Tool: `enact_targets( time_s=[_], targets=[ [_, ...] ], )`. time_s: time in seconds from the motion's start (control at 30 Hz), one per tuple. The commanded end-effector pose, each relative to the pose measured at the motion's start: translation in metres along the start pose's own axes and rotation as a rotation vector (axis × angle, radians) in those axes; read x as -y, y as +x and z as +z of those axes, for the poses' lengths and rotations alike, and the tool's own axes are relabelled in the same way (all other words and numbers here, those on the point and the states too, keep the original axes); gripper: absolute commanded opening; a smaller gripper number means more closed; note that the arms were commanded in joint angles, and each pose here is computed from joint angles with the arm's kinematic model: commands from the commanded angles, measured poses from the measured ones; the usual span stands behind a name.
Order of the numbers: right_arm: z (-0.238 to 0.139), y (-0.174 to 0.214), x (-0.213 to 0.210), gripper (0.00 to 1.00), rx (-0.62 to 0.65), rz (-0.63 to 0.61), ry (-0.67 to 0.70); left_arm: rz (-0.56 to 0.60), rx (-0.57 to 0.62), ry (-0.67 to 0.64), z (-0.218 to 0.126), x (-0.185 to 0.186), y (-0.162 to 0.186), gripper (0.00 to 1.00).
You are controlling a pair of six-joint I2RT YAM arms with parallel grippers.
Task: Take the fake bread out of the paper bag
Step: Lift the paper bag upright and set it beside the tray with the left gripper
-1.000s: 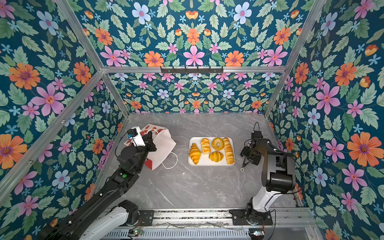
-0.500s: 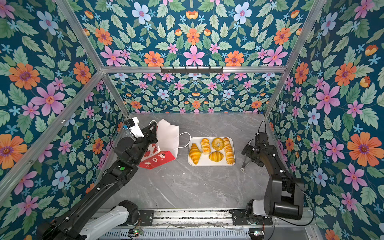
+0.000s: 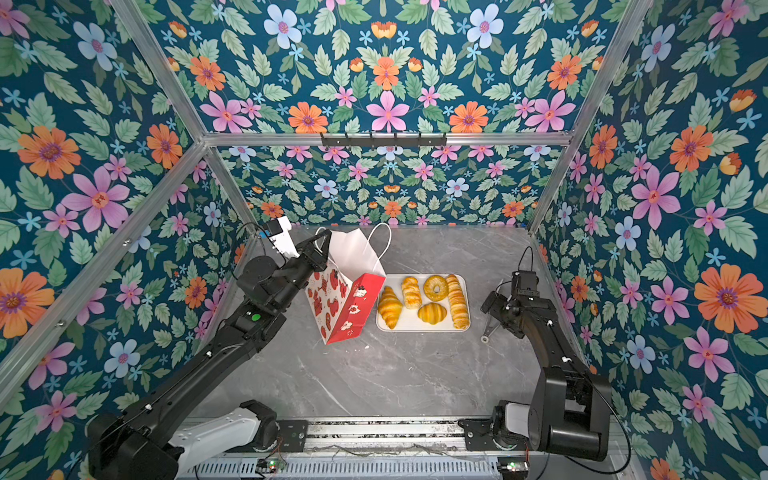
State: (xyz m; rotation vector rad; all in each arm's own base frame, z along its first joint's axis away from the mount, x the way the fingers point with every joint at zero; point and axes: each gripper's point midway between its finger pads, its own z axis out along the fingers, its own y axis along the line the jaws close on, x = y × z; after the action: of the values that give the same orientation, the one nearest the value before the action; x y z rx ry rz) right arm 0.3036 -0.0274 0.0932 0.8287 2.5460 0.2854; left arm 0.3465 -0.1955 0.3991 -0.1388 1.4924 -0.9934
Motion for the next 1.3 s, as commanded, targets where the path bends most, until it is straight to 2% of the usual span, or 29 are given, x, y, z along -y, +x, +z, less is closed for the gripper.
enact_targets(
  time_s=[0.0, 0.27, 0.67, 1.27],
  targets=[
    [-0.001, -0.003, -0.008, 0.95, 0.014, 0.001, -0.040, -0.001, 0.010, 0.081, 0.007, 0.019, -0.007, 0.00],
    [0.006, -0.003, -0.011, 0.95, -0.002, 0.009, -0.063, -0.004, 0.002, 0.138, 0.019, 0.028, -0.004, 0.00],
    [0.014, 0.001, -0.013, 0.95, -0.028, 0.011, -0.075, -0.029, -0.028, 0.151, 0.030, 0.018, 0.009, 0.00],
    [0.015, 0.002, -0.012, 0.95, -0.031, 0.013, -0.074, -0.074, -0.049, 0.206, 0.041, 0.026, 0.011, 0.00]
  ],
)
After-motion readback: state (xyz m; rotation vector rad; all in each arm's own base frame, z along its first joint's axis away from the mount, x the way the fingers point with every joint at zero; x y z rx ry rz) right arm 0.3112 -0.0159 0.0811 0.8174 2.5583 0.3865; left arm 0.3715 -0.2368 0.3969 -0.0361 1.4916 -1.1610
